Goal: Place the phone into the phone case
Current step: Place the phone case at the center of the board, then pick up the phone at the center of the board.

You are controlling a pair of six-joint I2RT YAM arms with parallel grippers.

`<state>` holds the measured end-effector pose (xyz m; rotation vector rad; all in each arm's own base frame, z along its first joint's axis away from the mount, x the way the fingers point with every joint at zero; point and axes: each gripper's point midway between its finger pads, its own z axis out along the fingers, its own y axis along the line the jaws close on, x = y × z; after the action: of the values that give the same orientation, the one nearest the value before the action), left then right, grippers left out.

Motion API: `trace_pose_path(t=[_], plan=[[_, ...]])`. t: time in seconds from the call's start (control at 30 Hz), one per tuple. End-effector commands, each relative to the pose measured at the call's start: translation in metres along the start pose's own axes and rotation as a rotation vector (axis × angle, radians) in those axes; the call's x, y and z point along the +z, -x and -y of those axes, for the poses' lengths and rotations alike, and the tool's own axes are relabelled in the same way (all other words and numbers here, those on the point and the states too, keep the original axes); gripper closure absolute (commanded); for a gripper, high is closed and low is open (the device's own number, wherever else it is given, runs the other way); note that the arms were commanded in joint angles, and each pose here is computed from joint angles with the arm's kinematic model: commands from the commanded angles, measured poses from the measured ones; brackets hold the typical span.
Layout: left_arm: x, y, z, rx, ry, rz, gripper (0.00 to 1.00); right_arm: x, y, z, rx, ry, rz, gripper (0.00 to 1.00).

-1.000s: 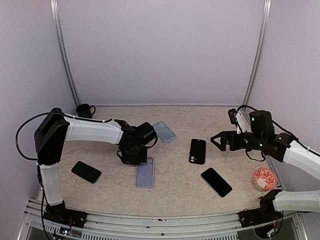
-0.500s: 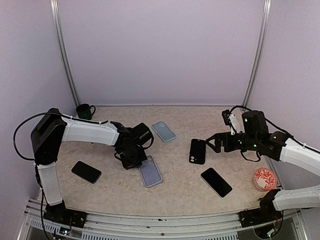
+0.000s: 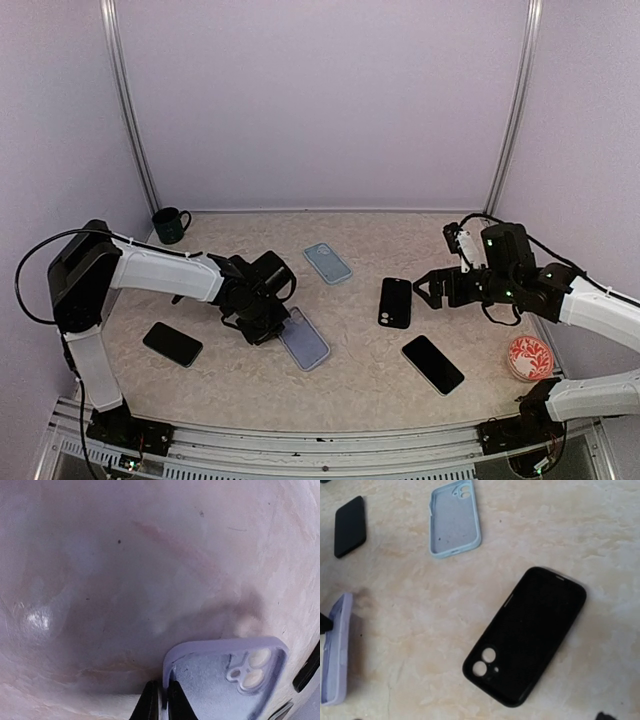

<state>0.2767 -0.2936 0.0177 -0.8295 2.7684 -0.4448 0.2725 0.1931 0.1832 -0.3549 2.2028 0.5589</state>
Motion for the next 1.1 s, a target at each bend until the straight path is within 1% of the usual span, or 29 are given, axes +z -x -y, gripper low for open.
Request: trace_pose_path(t=[0.0, 0.1, 0.13, 0.23, 0.3, 0.37, 0.43, 0.5, 0.53, 0.6, 0.7, 0.8, 0.87, 1.0, 1.07], plan=[[-0.001, -0.008, 0.005, -0.02, -0.031, -0.034, 0.79, 0.002, -0.016, 0.002, -0.007, -0.031, -0.048, 0.01], [-0.005, -0.007, 0.008, -0.01, -0.039, -0.02, 0.5, 0.005, -0.027, 0.004, -0.008, -0.042, -0.079, 0.01], [-0.007, -0.006, 0.009, -0.009, -0.045, -0.017, 0.44, 0.006, -0.03, 0.004, -0.005, -0.045, -0.088, 0.01], [-0.015, -0.003, 0.014, 0.006, -0.065, -0.001, 0.32, 0.009, -0.04, 0.004, 0.008, -0.047, -0.12, 0.01], [-0.024, 0.002, 0.019, 0.022, -0.081, 0.022, 0.3, 0.011, -0.048, 0.006, 0.017, -0.071, -0.143, 0.01], [-0.034, 0.008, 0.024, 0.047, -0.098, 0.05, 0.25, 0.013, -0.059, 0.006, 0.023, -0.08, -0.18, 0.0], [-0.045, 0.015, 0.031, 0.088, -0.122, 0.079, 0.22, 0.016, -0.072, 0.005, 0.02, -0.092, -0.227, 0.0], [-0.053, 0.022, 0.037, 0.136, -0.138, 0.103, 0.17, 0.02, -0.085, 0.006, 0.017, -0.113, -0.272, 0.0], [-0.056, 0.025, 0.038, 0.162, -0.137, 0.117, 0.17, 0.021, -0.09, 0.005, 0.013, -0.124, -0.291, 0.01], [-0.06, 0.031, 0.041, 0.225, -0.14, 0.141, 0.09, 0.024, -0.099, 0.005, 0.007, -0.139, -0.324, 0.0], [-0.065, 0.042, 0.048, 0.365, -0.127, 0.195, 0.02, 0.025, -0.108, 0.001, -0.002, -0.155, -0.36, 0.01], [-0.065, 0.048, 0.058, 0.549, -0.094, 0.251, 0.01, 0.026, -0.115, 0.0, -0.02, -0.178, -0.396, 0.01], [-0.06, 0.051, 0.06, 0.663, -0.043, 0.293, 0.01, 0.026, -0.119, 0.005, -0.031, -0.211, -0.421, 0.0], [-0.047, 0.049, 0.061, 0.833, 0.044, 0.335, 0.01, 0.027, -0.129, 0.011, -0.052, -0.253, -0.473, 0.0], [-0.043, 0.046, 0.062, 0.89, 0.076, 0.36, 0.01, 0.029, -0.132, 0.013, -0.057, -0.263, -0.492, 0.0]])
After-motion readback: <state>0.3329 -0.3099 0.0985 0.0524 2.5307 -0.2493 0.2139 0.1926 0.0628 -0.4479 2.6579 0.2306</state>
